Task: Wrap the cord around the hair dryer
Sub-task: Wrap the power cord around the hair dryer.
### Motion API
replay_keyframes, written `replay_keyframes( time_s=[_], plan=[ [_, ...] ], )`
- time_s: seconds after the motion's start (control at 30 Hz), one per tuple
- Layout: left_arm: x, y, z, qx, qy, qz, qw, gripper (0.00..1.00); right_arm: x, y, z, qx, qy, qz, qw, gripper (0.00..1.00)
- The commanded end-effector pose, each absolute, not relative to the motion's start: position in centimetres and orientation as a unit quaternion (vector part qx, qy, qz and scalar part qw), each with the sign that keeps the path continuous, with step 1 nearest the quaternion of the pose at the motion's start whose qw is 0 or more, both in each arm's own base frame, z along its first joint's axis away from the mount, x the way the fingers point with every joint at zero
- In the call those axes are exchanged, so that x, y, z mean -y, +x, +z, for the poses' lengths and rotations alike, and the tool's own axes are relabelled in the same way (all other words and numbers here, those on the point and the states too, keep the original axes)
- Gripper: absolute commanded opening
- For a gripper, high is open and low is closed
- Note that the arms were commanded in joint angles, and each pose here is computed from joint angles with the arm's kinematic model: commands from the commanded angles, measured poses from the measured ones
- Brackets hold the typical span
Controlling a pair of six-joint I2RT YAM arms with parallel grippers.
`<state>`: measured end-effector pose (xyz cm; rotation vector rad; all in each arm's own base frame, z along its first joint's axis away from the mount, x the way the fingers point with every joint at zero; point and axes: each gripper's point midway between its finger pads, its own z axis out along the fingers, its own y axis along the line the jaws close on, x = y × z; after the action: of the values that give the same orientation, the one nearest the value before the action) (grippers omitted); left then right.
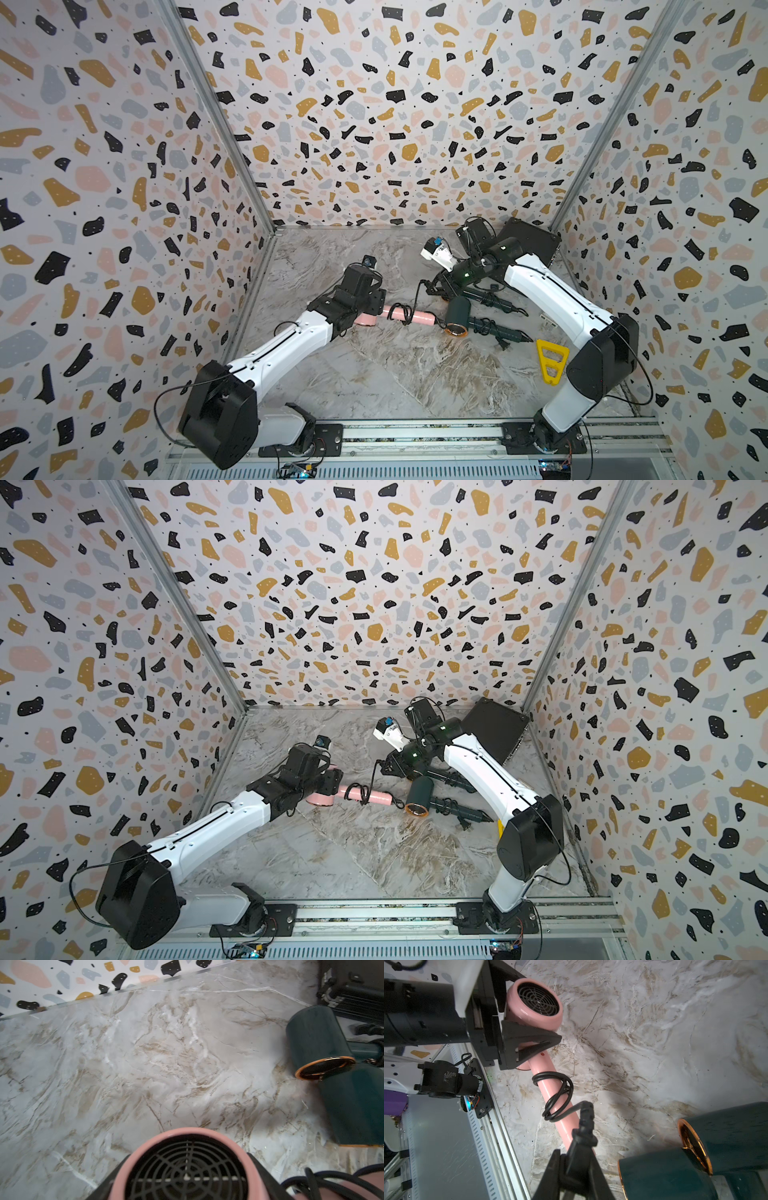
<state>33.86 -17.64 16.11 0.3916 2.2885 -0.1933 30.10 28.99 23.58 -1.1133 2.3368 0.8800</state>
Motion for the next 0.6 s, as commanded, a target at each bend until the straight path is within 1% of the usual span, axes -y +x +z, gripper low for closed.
replay_keyframes(
  time_s=[0.0,0.13,0.27,0.33,0.47,0.57],
  plan=[
    [19.6,28.4,12.7,-0.91,0.264,-0.13,0.293,0.0,-27.6,35.0,27.7,-0.817,-0.381,0.307,0.304,0.0],
    [21.3,27.5,15.8,-0.884,0.249,-0.245,0.311,0.0,-26.5,35.1,25.9,-0.826,-0.369,0.314,0.289,0.0],
    [21.9,27.4,20.7,-0.831,0.207,-0.378,0.352,0.0,-25.9,34.4,25.0,-0.817,-0.367,0.348,0.276,0.0],
    [22.0,27.5,22.8,-0.804,0.189,-0.426,0.37,0.0,-25.7,34.1,24.6,-0.812,-0.368,0.357,0.278,0.0],
    [22.8,28.3,25.7,-0.764,0.166,-0.487,0.389,0.0,-26.0,33.3,25.0,-0.788,-0.366,0.391,0.304,0.0],
    [23.1,29.0,27.3,-0.732,0.144,-0.522,0.413,0.0,-25.9,33.0,24.7,-0.781,-0.362,0.398,0.319,0.0]
  ],
)
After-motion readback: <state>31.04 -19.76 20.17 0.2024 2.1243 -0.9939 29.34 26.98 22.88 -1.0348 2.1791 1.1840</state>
